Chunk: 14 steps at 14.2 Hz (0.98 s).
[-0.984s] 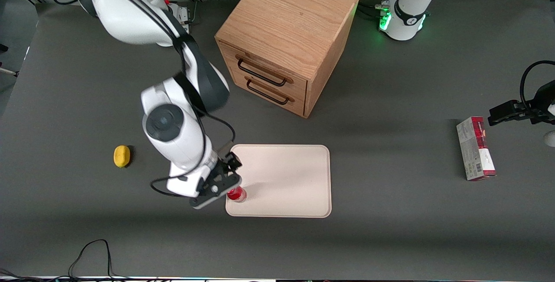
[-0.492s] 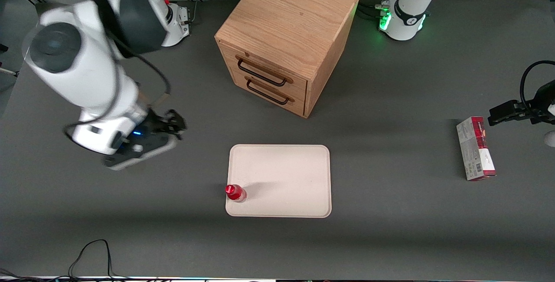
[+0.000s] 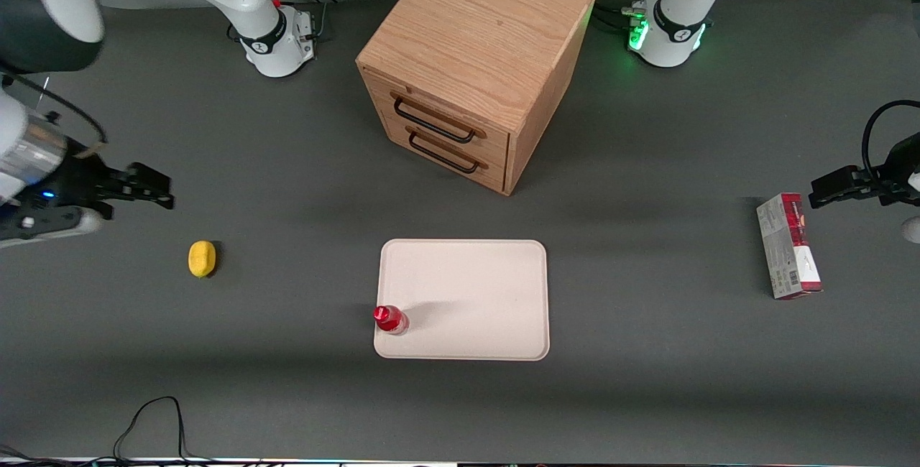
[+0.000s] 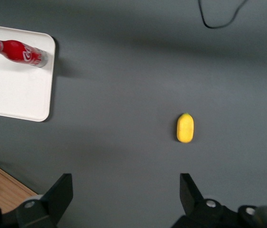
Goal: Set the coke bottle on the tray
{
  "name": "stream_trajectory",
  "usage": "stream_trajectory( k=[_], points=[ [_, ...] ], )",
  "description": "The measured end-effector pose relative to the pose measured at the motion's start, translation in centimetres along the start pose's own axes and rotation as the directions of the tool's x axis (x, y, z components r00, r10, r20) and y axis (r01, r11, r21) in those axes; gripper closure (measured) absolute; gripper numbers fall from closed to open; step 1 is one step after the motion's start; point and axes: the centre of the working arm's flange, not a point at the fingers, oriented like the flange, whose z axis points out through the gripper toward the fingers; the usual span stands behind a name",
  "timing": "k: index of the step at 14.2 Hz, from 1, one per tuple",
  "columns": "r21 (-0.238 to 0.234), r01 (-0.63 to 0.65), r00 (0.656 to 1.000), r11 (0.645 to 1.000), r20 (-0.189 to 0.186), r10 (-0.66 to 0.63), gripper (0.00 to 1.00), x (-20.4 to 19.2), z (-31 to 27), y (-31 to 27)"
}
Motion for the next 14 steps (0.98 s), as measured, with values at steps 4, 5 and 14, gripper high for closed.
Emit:
stream_trajectory(
  k=[4,5,14],
  points=[
    [0.011,-0.031,0.999,0.999,-0.006,0.031,0.0,-1.1,-0.6,2.2],
    [0.006,-0.036,0.999,0.999,-0.006,0.036,0.0,-1.2,-0.6,2.6],
    [-0.009,-0.039,0.999,0.999,-0.011,0.039,0.0,-1.1,-0.3,2.9]
  ],
)
